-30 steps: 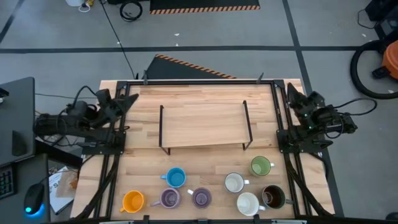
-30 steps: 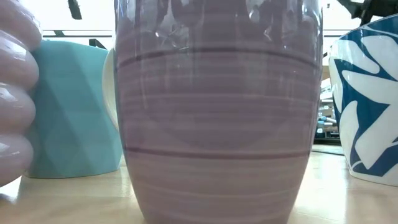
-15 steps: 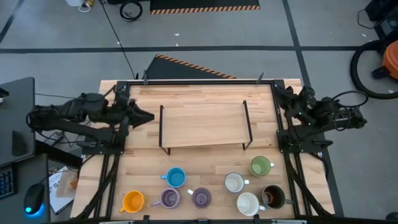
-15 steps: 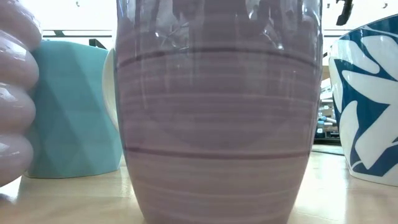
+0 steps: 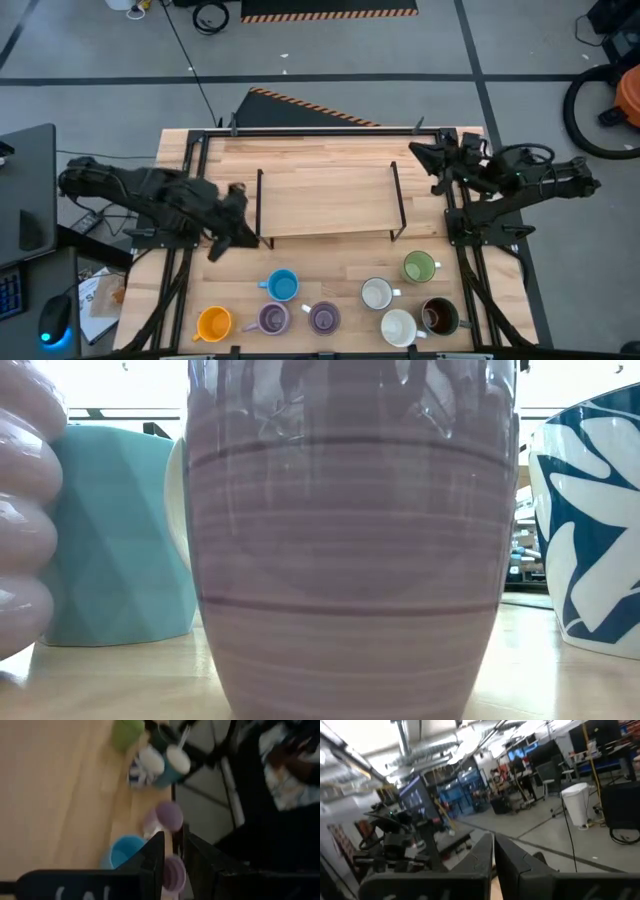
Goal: Place coffee mugs
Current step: Put the light blue mug on the shelf
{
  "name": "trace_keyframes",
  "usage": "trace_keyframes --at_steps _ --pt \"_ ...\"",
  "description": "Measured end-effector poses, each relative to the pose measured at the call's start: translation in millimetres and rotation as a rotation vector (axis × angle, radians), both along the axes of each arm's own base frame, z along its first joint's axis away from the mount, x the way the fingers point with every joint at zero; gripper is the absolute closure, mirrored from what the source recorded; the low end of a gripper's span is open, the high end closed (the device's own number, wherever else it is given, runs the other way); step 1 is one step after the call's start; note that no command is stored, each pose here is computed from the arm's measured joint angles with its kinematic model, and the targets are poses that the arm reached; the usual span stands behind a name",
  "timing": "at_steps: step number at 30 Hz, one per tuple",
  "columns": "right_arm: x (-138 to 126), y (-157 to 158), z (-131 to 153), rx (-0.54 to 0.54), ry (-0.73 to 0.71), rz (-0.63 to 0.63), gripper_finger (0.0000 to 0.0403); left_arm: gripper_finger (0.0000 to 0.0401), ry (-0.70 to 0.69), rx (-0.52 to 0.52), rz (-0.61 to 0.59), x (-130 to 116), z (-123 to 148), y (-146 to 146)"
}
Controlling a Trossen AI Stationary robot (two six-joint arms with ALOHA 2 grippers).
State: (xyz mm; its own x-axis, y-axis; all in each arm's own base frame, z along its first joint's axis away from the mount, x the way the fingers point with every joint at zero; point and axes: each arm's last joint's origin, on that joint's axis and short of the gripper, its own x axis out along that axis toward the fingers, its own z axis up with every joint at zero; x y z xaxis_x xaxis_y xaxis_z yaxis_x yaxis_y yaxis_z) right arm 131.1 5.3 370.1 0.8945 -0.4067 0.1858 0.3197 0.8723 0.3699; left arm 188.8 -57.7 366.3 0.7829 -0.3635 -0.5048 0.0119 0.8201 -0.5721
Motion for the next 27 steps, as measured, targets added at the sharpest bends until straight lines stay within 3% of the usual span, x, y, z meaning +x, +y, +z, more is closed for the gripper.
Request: trace_keyframes --at_steps 5,10,17,22,27 --pt "17 4 8 -0.023 0.115 0.032 0.0367 0.0319 0.14 -0.055 0.004 17 -18 -18" --pt "33 7 14 -0.04 0.19 0.061 0.0353 0.0282 0.28 -0.16 0.054 31 -34 -35" --pt "55 11 16 -0.061 0.242 0.074 0.0343 0.0227 0.498 -0.306 0.22 44 -57 -52" --pt "72 14 12 -0.038 0.223 0.074 0.0343 0.0228 0.661 -0.399 0.322 56 -77 -61" --pt "90 18 10 -0.04 0.18 0.13 0.0343 0.0238 0.786 -0.427 0.317 66 -94 -69"
